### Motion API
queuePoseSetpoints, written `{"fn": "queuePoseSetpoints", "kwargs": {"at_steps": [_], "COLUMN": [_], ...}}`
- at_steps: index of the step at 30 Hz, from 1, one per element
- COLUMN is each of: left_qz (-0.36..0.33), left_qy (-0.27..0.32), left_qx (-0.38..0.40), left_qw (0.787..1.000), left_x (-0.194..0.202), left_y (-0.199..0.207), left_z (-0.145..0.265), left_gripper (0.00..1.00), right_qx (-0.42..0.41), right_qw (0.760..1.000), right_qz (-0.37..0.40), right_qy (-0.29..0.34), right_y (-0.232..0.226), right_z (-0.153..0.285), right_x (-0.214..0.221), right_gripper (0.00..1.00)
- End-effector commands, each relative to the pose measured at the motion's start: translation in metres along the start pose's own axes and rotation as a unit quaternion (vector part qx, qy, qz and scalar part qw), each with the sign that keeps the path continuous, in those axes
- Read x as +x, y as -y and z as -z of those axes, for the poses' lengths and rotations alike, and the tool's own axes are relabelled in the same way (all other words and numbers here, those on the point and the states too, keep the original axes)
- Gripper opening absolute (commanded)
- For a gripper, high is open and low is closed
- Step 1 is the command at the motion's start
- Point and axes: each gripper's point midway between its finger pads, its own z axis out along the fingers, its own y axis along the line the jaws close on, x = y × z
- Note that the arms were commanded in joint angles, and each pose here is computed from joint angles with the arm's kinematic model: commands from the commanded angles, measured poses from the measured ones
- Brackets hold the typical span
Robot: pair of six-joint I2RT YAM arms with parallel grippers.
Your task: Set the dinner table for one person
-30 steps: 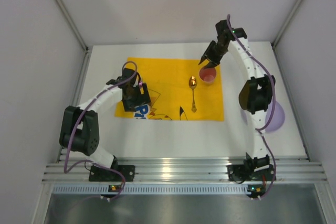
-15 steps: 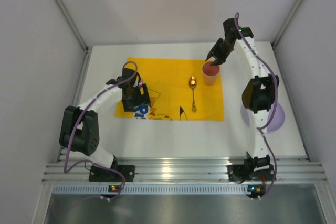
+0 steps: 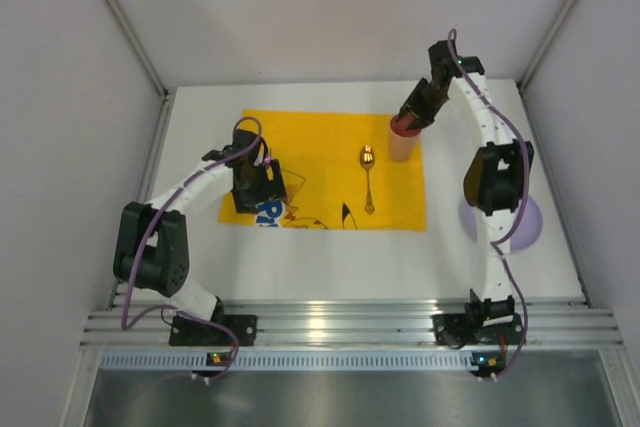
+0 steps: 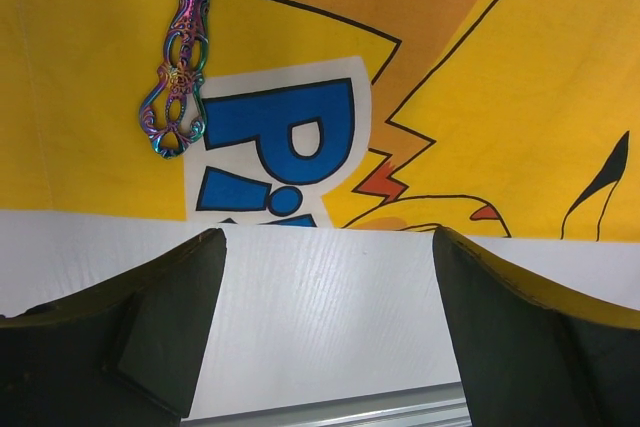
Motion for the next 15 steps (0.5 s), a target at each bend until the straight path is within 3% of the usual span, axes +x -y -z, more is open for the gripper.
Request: {"fn": "queuePoseSetpoints", "kwargs": {"at_steps": [1,5,10,14,15], "left_qz": [-0.004,-0.009,-0.012,-0.014,-0.013], "left_qy": [0.014,0.022,0.037,0.044,0.045], "left_qx": [0.006,-0.001,-0.003,-0.004,-0.004], "left_qw": [1.0,1.0,0.999,0.999,0.999], "left_x": [-0.008,-0.008,-0.015,-0.018,-0.018], "left_y": [0.009,0.01,0.013,0.015,0.015], "left_z": [0.01,0.013,0.02,0.023,0.024], "left_gripper": [0.89,0.89,0.89,0.89,0.89], "right_qx": [-0.084,-0.14,-0.158,-0.084,-0.018], "right_qw": [0.993,0.98,0.976,0.982,0.984], "right_qz": [0.041,0.081,0.093,0.076,0.056], "right_qy": [0.072,0.113,0.12,0.153,0.17], "right_y": [-0.041,-0.06,-0.027,0.033,0.075], "right_z": [0.062,0.098,0.111,0.12,0.123], "right_x": [-0.018,-0.025,-0.025,-0.027,-0.028], "right_gripper": [0.37,0.37,0.36,0.36,0.36]}}
